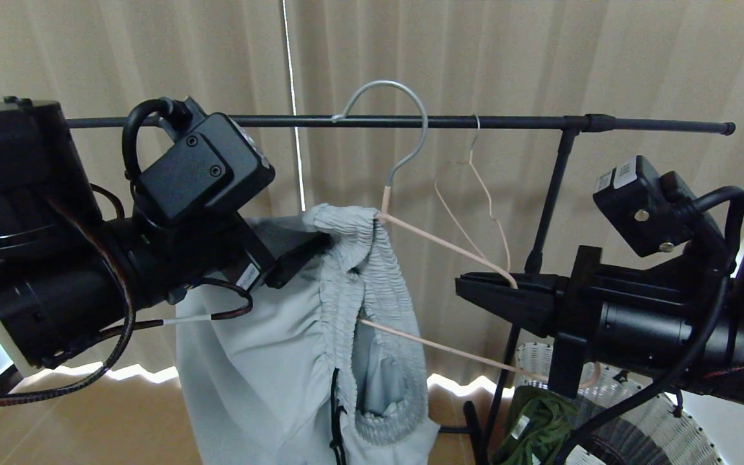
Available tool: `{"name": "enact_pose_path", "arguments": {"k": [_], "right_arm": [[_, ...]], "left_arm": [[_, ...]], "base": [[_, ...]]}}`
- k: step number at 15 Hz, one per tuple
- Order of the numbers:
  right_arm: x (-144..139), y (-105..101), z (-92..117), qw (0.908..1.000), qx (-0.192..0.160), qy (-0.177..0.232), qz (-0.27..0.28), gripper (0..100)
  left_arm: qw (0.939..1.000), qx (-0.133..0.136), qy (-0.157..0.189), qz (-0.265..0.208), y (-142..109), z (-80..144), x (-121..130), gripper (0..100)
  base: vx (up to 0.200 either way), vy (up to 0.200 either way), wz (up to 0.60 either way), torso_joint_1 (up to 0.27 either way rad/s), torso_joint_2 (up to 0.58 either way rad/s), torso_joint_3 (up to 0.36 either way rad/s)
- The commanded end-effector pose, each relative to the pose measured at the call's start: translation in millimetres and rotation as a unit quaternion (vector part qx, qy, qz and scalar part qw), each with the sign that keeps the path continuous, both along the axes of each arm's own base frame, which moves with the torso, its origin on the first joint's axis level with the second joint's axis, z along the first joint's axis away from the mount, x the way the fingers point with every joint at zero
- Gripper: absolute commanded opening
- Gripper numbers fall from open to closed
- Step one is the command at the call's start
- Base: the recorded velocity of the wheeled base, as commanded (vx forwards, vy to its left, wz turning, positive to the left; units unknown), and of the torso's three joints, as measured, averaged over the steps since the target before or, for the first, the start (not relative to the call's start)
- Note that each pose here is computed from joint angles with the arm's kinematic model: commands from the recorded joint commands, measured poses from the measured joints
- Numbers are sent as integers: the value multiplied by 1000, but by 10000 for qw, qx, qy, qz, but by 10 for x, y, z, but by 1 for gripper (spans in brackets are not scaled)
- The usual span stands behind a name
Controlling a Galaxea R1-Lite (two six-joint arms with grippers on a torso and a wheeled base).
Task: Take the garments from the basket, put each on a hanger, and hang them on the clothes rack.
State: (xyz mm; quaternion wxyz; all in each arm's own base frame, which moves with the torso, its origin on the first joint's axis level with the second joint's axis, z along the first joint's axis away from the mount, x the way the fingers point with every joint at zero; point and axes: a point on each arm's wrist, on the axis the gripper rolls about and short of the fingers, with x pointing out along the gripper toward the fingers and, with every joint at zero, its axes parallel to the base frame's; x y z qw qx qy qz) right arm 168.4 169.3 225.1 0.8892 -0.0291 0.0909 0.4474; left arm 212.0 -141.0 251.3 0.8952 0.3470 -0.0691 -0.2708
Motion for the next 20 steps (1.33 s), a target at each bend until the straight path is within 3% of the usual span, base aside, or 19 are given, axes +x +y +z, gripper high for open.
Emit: {"name": "enact_pose_path", "arguments": {"k": [1, 12, 13, 17, 20], "right_arm": [[-9, 1, 8, 10000, 17, -12, 24, 0], [-15, -61, 44, 9999, 63, -76, -82, 0], [-11, -58, 45, 9999, 57, -83, -88, 100], [16, -155, 69, 9994, 101, -136, -295, 100], [39, -323, 107, 9976, 45, -354, -587, 100]], "left_arm": [[10000, 8, 23, 10, 6, -15, -7, 0], [9999, -18, 48, 97, 98, -102, -114, 0], [9999, -86, 81, 118, 100, -98, -117, 0], [9983, -266, 293, 431, 118, -152, -119, 0], [9891, -537, 484, 1280, 199, -198, -50, 0]], "base": [[0, 0, 0, 0, 0, 0], [0, 0, 0, 0, 0, 0], [0, 0, 0, 0, 0, 0], [0, 0, 0, 0, 0, 0], [0, 0, 0, 0, 0, 0]]}}
